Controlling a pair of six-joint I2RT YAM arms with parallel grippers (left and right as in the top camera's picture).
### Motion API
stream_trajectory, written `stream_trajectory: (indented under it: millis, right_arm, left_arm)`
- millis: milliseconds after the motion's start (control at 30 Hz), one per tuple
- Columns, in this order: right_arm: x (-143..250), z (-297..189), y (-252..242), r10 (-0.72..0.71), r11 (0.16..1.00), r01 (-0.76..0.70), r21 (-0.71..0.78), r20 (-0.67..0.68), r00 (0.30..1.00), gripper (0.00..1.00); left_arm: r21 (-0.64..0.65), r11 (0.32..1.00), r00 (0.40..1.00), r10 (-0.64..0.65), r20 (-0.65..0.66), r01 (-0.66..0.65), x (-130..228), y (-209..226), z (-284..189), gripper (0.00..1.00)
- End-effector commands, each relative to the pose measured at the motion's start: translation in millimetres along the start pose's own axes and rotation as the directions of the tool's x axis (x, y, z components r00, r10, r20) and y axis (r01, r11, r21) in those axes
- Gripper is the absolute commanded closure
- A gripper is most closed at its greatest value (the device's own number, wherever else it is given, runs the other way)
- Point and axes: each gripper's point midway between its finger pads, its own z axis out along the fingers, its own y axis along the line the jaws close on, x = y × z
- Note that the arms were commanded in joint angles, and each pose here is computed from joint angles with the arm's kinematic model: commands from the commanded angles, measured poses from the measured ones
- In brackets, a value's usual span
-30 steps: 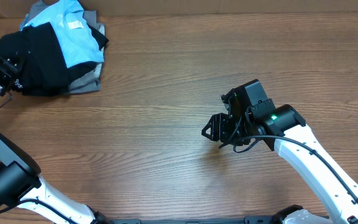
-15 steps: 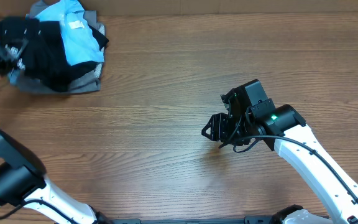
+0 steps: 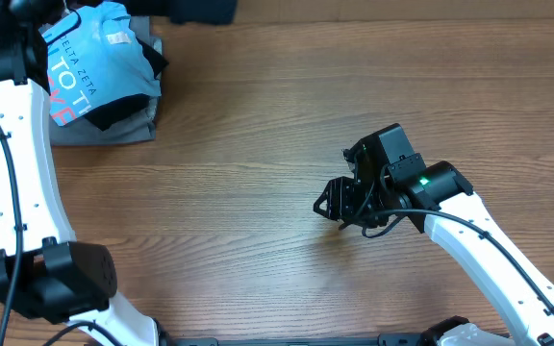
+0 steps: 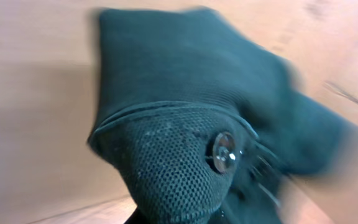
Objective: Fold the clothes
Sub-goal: 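Release the shirt on the stack and press it down with the left gripper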
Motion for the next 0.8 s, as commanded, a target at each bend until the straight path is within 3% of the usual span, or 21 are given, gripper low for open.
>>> stream_trajectory:
  millis: [0,133,167,200,267,300,433,600,667,767]
  right_arm:
    - [-0.3,-6.7,3.8,-0.005,1.000,0.005,-0.010,0.015,1.000,0.48]
    - [4.8,-6.7,0.5,0.032,0.999,-0.032,0.003,-0.005,0.999,0.48]
    - [6.1,-6.7,-0.2,0.035,0.999,-0.035,0.006,-0.010,0.999,0.48]
    - [7.1,-6.7,-0.9,0.038,0.999,-0.038,0.009,-0.014,0.999,0.48]
    - [8.8,-6.8,-1.9,0.042,0.999,-0.042,0.013,-0.020,0.999,0.48]
    - [9.2,-6.8,-2.1,0.043,0.999,-0.043,0.014,-0.022,0.999,0.48]
    - [10.2,-6.8,-1.3,0.043,0.999,-0.043,0.009,-0.027,0.999,0.48]
    - [10.0,-6.8,-1.3,0.042,0.999,-0.042,0.010,-0.026,0.999,0.49]
    - [8.6,-6.8,-0.5,0.039,0.999,-0.039,0.006,-0.021,0.999,0.48]
    - [5.8,-6.7,1.3,0.032,0.999,-0.032,-0.001,-0.010,0.999,0.48]
  left_arm:
    - [-0.260,0.962,0.997,-0.077,0.026,0.081,25.4,111.6,7.1,0.96]
    - [-0.417,0.891,0.980,-0.197,-0.005,0.177,83.6,205.4,7.2,0.95]
    - [-0.441,0.874,0.972,-0.236,-0.016,0.205,100.8,226.3,3.6,0.90]
    - [-0.467,0.851,0.958,-0.285,-0.027,0.240,119.9,245.9,-1.1,0.64]
    - [-0.516,0.793,0.918,-0.395,-0.034,0.322,152.6,275.1,-14.1,0.32]
    - [-0.533,0.772,0.901,-0.432,-0.038,0.348,164.7,284.4,-20.1,0.03]
    - [-0.590,0.693,0.847,-0.531,-0.031,0.413,187.8,306.5,-52.4,0.00]
    - [-0.636,0.653,0.846,-0.533,0.002,0.412,157.7,306.8,-102.8,0.00]
    - [-0.620,0.660,0.853,-0.521,0.027,0.423,131.6,295.0,-121.2,0.00]
    - [-0.552,0.741,0.896,-0.444,0.023,0.382,84.8,260.0,-135.8,0.00]
